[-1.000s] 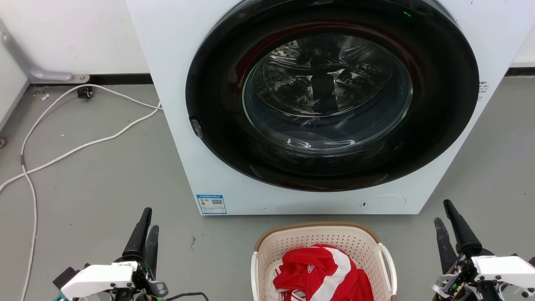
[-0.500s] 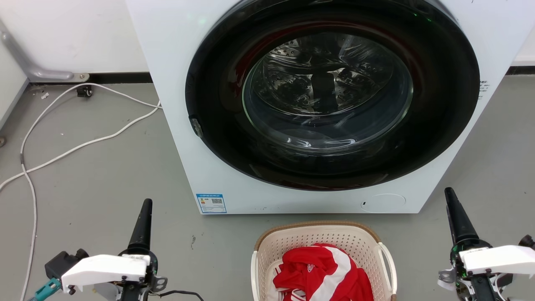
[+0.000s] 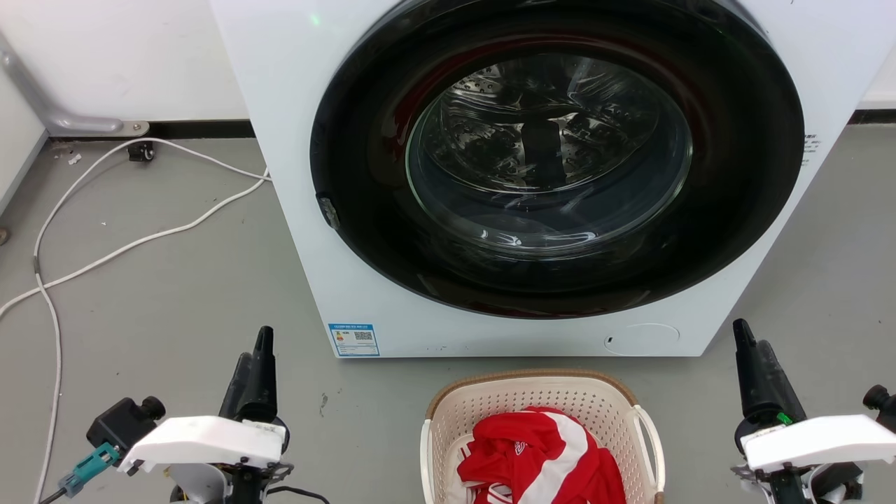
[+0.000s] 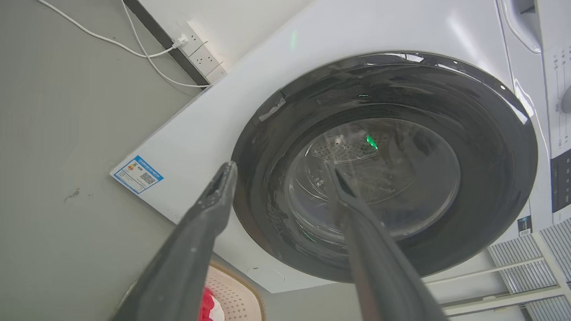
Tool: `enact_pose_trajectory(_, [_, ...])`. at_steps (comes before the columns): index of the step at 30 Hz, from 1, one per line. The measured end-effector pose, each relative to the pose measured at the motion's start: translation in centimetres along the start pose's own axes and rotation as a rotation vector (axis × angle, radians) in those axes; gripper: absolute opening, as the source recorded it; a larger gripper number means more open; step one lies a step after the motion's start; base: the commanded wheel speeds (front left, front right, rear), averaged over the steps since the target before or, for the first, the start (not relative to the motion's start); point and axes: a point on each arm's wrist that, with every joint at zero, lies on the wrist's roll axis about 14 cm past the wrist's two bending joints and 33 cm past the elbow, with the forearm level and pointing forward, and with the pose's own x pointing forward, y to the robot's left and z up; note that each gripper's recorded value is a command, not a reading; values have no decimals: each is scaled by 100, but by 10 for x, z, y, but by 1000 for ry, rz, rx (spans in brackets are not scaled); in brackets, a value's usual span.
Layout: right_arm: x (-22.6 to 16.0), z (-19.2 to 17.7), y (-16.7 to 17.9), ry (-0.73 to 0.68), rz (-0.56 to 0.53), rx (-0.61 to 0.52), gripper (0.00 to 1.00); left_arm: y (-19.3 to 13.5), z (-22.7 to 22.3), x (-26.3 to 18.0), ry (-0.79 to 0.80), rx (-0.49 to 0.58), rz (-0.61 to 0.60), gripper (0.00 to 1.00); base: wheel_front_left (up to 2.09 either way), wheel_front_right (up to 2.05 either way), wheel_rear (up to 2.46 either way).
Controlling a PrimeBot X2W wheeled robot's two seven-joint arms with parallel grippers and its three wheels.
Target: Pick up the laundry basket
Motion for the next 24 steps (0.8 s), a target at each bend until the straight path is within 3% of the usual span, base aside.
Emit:
enact_pose_trajectory(6, [-2, 0, -1, -4, 2, -133, 100, -4, -1, 0, -10, 116, -12, 100, 0, 0, 0])
enact_pose_trajectory(24, [-9, 0, 3, -18, 28, -378, 100, -11, -3, -3, -34, 366, -48, 100, 0, 0, 0])
